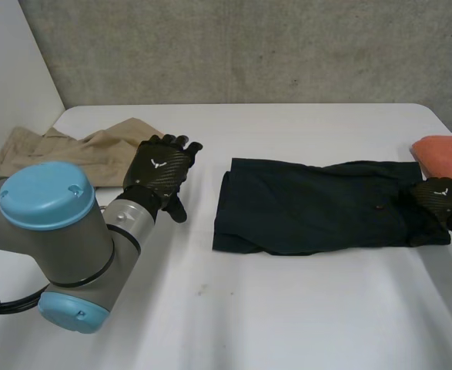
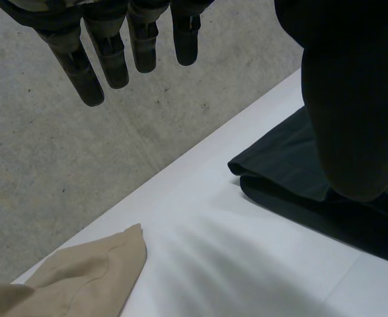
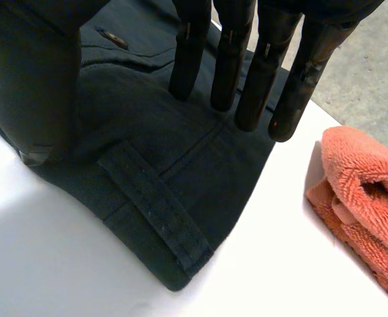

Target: Fold the laundry.

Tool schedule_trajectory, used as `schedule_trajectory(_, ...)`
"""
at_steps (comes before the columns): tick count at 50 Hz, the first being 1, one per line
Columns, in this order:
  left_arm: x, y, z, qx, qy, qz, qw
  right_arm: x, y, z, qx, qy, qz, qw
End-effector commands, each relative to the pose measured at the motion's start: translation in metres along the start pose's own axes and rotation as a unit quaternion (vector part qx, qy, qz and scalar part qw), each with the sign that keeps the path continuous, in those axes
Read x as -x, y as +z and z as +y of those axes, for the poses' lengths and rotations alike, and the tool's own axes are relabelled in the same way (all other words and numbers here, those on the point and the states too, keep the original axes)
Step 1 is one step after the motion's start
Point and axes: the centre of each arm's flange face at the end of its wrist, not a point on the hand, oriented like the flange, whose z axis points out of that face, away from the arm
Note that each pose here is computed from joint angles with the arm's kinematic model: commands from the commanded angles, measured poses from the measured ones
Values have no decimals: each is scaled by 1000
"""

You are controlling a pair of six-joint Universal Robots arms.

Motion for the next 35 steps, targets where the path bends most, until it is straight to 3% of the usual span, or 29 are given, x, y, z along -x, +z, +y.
schedule_trajectory(1, 0, 0, 1, 2, 0, 0, 1000, -6, -2, -2, 8, 1, 18, 1000)
schedule_trajectory(35, -2, 0, 4, 6, 0, 3, 1000, -23, 14, 6, 9, -4, 30, 999)
